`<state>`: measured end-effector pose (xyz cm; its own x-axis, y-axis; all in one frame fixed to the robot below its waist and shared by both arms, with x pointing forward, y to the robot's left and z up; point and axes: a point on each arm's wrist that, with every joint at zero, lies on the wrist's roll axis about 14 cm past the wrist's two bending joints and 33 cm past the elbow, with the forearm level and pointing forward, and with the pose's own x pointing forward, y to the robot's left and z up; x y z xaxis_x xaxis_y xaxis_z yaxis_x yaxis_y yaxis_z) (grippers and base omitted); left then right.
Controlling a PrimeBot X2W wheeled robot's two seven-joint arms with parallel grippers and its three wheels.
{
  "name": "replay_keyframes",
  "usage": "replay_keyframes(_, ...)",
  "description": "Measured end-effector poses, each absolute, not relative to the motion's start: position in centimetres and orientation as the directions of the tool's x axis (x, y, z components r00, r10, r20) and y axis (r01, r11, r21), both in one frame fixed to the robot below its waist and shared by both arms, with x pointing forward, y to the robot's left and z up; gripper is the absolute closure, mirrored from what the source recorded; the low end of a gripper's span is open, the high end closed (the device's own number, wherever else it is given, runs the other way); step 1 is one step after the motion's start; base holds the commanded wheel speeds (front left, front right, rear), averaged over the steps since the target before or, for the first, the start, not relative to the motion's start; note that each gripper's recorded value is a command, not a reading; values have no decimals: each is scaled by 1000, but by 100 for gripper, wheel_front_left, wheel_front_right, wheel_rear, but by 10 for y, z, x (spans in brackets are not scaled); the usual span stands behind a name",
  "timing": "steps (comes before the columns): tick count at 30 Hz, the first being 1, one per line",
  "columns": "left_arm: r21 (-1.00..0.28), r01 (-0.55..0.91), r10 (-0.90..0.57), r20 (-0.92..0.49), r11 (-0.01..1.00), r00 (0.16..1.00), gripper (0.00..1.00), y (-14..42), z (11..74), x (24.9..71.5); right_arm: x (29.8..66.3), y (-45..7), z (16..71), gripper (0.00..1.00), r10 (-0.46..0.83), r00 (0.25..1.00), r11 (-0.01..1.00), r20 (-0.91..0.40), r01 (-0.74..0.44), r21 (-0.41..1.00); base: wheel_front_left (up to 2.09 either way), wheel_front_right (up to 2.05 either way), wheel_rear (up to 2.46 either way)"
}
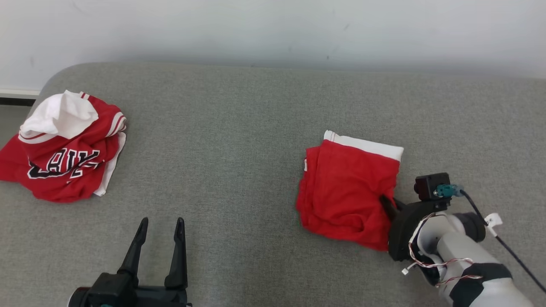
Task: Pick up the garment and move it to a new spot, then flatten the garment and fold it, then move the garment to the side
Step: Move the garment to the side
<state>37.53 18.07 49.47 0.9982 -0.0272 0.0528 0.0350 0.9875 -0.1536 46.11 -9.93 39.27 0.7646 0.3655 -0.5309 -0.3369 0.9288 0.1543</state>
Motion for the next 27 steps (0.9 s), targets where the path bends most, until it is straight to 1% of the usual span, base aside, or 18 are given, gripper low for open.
replay_keyframes(6,-154,74,-65,59,985,996,0,169,495,391,477,-123,398,100,347,752,914,-561,-406,20,0,0,0)
replay_keyframes(10,-149,105,-97,61,983,993,0,160,493,405,498,-144,412,100,327,759,890,-563,-447,-85,0,0,0)
replay_keyframes(13,-139,126,-120,56,982,991,0,154,488,417,516,-164,424,100,303,772,875,-559,-457,-157,0,0,0)
replay_keyframes(16,-124,151,-145,58,981,988,0,146,485,432,530,-188,431,100,268,784,869,-560,-447,-210,0,0,0)
replay_keyframes(21,-92,197,-193,49,976,980,0,136,472,453,547,-235,437,100,188,807,878,-560,-394,-273,0,0,0)
replay_keyframes(27,-76,247,-245,35,966,969,0,122,454,474,552,-291,442,100,85,826,887,-558,-318,-335,0,0,0)
